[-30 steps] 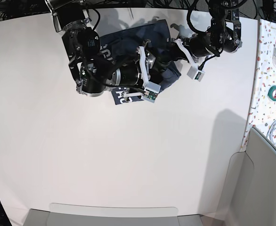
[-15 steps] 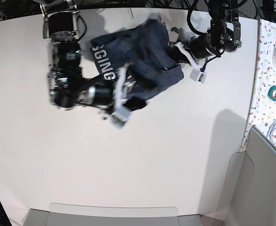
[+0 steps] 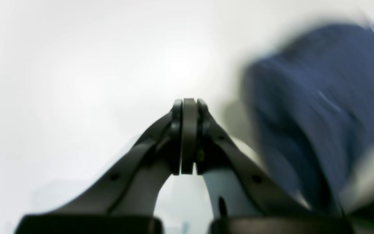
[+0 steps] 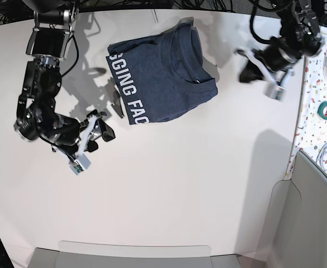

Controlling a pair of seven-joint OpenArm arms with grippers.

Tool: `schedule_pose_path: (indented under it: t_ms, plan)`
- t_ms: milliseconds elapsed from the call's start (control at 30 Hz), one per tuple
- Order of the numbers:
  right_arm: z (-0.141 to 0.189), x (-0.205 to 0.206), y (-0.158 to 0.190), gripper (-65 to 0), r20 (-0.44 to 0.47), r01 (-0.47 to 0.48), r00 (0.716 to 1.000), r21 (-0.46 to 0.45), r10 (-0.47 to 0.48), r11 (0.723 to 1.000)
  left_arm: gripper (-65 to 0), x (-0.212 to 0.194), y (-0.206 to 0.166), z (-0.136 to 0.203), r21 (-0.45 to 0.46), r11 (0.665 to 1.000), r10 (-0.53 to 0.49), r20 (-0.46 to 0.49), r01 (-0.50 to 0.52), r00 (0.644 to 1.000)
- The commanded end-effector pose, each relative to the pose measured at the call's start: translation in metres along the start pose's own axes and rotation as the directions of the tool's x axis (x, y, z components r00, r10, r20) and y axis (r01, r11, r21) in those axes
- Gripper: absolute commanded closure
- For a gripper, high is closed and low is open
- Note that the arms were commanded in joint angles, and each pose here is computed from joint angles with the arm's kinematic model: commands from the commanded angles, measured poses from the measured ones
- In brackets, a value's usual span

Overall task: Layout the t-shirt on the table in an organized manner, then fold the t-shirt properly
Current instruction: 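Release the shirt and withdraw the right gripper from the stack, then grasp opposite sides of the folded navy shirt with both grippers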

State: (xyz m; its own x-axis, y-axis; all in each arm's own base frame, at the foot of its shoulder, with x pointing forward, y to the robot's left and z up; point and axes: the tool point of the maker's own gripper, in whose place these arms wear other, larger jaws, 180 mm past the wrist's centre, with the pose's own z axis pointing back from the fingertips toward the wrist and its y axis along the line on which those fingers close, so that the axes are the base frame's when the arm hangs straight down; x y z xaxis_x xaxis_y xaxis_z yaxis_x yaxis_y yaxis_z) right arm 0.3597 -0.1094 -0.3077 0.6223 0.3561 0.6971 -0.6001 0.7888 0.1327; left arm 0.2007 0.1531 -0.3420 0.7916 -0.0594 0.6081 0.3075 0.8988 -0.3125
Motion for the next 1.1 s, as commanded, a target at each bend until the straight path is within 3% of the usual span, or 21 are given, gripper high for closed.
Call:
schedule_pose_path:
  t_ms: [0,67,167,367,533,633,733,833,1067]
  plan:
    - [0.004,0.027,-0.001,-35.9,0.054,-0.045,0.997,-0.016,0.046,0.999,0.0,0.010,-0.015,0.001,-0.065,0.996,-0.054,0.034,0.057,0.998]
    - [0.001,0.042,-0.002,-34.0,0.048,-0.110,0.992,-0.051,0.113,0.993,0.0,0.010,-0.046,-0.005,-0.194,0.973,-0.124,0.036,0.128,0.992]
    - [-0.003,0.064,0.001,-25.1,0.048,-0.200,0.978,-0.086,0.204,0.976,0.0,0.011,-0.074,-0.006,-0.320,0.934,-0.153,0.043,0.159,0.987]
    - [-0.028,0.070,0.002,-12.3,0.010,-0.226,0.974,-0.052,0.227,0.973,0.0,0.020,-0.105,0.003,-0.469,0.873,-0.100,0.100,0.136,0.990]
    - [-0.060,0.062,0.023,0.0,-0.031,-0.265,0.963,0.040,0.266,0.964,0.0,0.011,-0.153,0.002,-0.626,0.760,-0.163,0.076,0.174,0.984]
    - [-0.072,0.062,0.042,0.0,-0.032,-0.303,0.951,0.082,0.307,0.949,0.0,-0.005,-0.182,-0.005,-0.697,0.692,-0.231,0.034,0.189,0.972]
    - [-0.078,0.061,0.048,0.0,-0.047,-0.328,0.942,0.074,0.332,0.942,0.0,-0.024,-0.199,-0.014,-0.728,0.656,-0.302,-0.012,0.199,0.953]
    - [-0.083,0.062,0.055,0.0,-0.057,-0.342,0.937,0.066,0.345,0.937,0.0,-0.038,-0.198,-0.023,-0.718,0.665,-0.348,-0.055,0.206,0.936]
    - [-0.087,0.039,0.059,0.0,-0.092,-0.326,0.938,0.084,0.333,0.942,0.0,-0.064,-0.160,-0.050,-0.609,0.764,-0.391,-0.174,0.213,0.904]
